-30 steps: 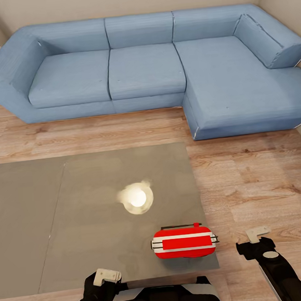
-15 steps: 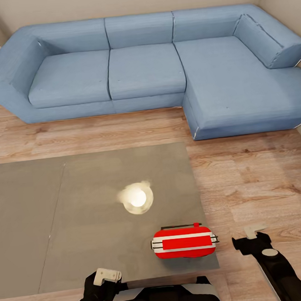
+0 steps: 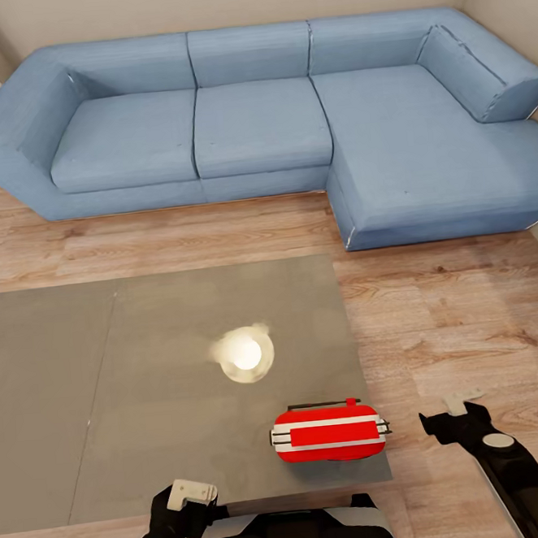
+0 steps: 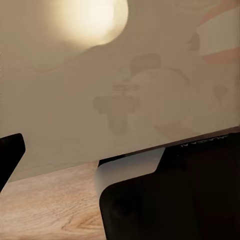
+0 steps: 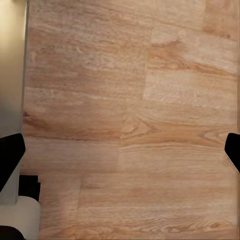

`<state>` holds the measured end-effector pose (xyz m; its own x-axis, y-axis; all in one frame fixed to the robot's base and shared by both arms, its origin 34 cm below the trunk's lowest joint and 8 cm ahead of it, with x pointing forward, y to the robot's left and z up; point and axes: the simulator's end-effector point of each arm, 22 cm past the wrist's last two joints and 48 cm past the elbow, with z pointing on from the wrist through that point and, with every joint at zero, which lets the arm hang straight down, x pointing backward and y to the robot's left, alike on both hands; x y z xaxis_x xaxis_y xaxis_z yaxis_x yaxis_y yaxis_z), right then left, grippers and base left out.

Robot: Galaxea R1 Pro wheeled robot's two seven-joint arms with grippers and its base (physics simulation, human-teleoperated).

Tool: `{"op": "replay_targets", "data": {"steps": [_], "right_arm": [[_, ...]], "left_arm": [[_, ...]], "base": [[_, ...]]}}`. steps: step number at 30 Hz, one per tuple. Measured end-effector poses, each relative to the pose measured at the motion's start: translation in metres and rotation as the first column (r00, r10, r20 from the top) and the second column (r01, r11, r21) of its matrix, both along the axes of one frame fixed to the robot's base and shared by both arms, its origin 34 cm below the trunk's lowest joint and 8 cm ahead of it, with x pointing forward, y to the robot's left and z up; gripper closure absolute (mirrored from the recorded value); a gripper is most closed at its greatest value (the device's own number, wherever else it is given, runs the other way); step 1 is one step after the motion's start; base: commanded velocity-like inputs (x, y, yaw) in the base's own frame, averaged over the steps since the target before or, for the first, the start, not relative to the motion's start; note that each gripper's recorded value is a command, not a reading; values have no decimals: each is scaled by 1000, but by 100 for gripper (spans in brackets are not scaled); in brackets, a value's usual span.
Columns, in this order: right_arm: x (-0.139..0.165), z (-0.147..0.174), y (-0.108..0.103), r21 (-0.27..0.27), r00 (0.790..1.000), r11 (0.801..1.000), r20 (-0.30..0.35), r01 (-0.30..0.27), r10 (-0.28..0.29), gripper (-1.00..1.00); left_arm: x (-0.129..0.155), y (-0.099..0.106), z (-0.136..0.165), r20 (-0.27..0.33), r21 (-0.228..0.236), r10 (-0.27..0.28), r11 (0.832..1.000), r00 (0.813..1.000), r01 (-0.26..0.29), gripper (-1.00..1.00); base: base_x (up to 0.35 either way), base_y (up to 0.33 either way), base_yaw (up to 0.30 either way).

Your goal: Turn on the radio receiver that's on the table in the living room.

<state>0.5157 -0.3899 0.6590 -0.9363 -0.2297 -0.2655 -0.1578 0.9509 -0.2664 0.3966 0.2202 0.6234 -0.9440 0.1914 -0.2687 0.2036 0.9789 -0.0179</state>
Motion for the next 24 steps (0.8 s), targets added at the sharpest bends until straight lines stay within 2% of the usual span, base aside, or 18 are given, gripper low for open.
{"op": "replay_targets", "data": {"steps": [7,8,9,15,18,21,24], "right_arm": [[14,14,-11,-11,999,999,21,-40,40,-100],[36,42,15,178,976,960,40,-217,213,-100],[28,47,36,291,962,919,21,-268,274,-100],[26,49,34,298,955,911,12,-286,296,-100],[23,50,34,313,947,900,0,-304,320,-100],[12,53,39,363,927,868,-30,-338,373,-100],[6,54,44,392,915,849,-46,-353,401,-100]], "left_arm": [[0,0,0,0,0,1,1000,1000,-1,-100],[0,0,0,0,0,1,1000,1000,-1,-100],[0,0,0,0,0,1,1000,1000,-1,-100],[0,-1,0,0,-1,1,1000,1000,-1,-100],[0,-1,0,0,-1,1,1000,1000,-1,-100],[0,-2,0,0,-3,2,1000,1000,-2,-100],[0,-2,0,0,-3,2,1000,1000,-2,-100]], "base": [[0,0,0],[0,0,0],[0,0,0],[0,0,0],[0,0,0],[0,0,0],[0,0,0]]}}
